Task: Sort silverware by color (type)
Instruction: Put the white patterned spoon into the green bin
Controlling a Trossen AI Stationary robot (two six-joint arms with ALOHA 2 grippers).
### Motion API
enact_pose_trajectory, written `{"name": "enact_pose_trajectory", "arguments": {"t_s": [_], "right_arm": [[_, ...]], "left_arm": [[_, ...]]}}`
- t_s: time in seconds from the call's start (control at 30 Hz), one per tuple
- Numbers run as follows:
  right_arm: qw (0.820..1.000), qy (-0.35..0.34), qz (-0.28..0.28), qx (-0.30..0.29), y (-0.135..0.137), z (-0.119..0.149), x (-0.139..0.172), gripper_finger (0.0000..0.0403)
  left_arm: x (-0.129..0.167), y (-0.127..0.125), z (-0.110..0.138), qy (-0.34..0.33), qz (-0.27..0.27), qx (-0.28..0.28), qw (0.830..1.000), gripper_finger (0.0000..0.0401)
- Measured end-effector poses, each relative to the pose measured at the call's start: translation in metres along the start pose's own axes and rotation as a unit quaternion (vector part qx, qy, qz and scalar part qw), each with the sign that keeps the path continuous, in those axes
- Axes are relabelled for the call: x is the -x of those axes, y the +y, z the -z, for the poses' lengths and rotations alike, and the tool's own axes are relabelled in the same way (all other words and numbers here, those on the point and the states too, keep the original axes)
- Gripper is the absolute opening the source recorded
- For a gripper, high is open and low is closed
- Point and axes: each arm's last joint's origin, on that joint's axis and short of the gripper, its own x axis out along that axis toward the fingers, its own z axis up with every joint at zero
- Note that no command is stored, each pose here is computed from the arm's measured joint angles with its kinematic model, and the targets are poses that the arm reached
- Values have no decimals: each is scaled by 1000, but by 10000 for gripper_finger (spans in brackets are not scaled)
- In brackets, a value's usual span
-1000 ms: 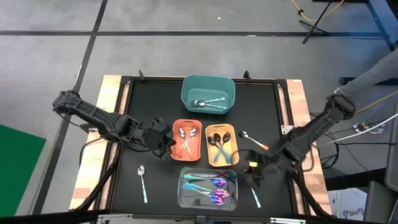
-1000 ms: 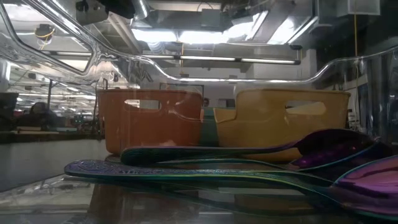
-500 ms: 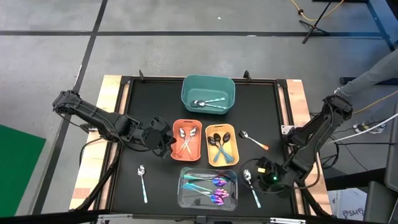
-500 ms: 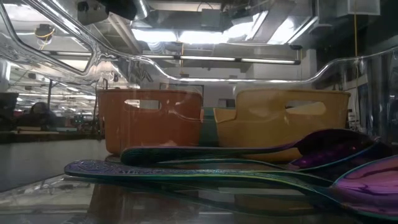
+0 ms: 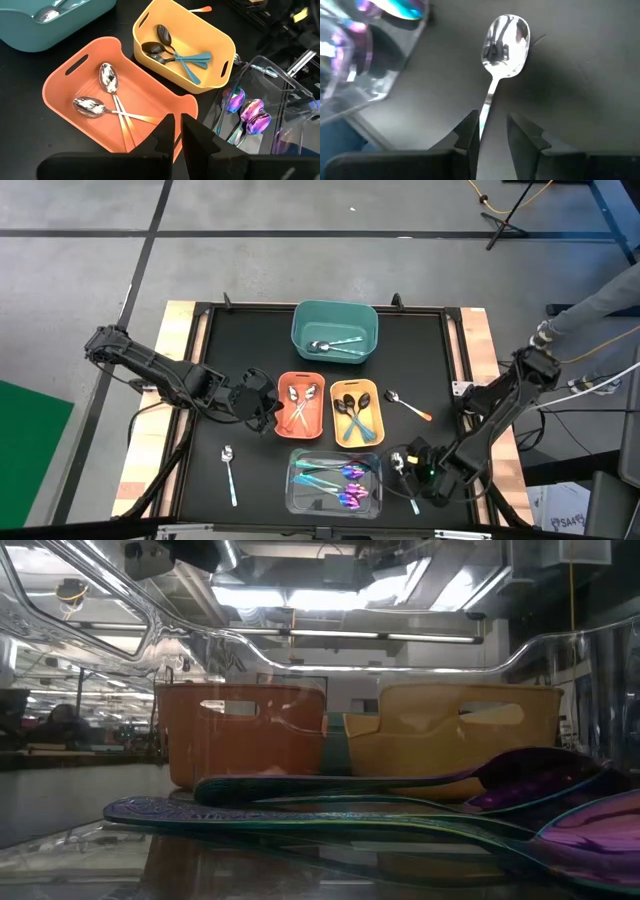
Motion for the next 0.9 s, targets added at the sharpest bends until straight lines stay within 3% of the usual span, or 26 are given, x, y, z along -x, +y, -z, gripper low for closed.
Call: {"name": "enact_pose_trajectory", "arguments": {"t_s": [0.37,0.9], "right_arm": [[999,-13,41,12,-1,5,-26,88],[999,-29,19,21,3,6,-31,88]], "left_arm": [[0,0,0,0,0,0,1000,25],[0,0,0,0,0,1,1000,25]]}}
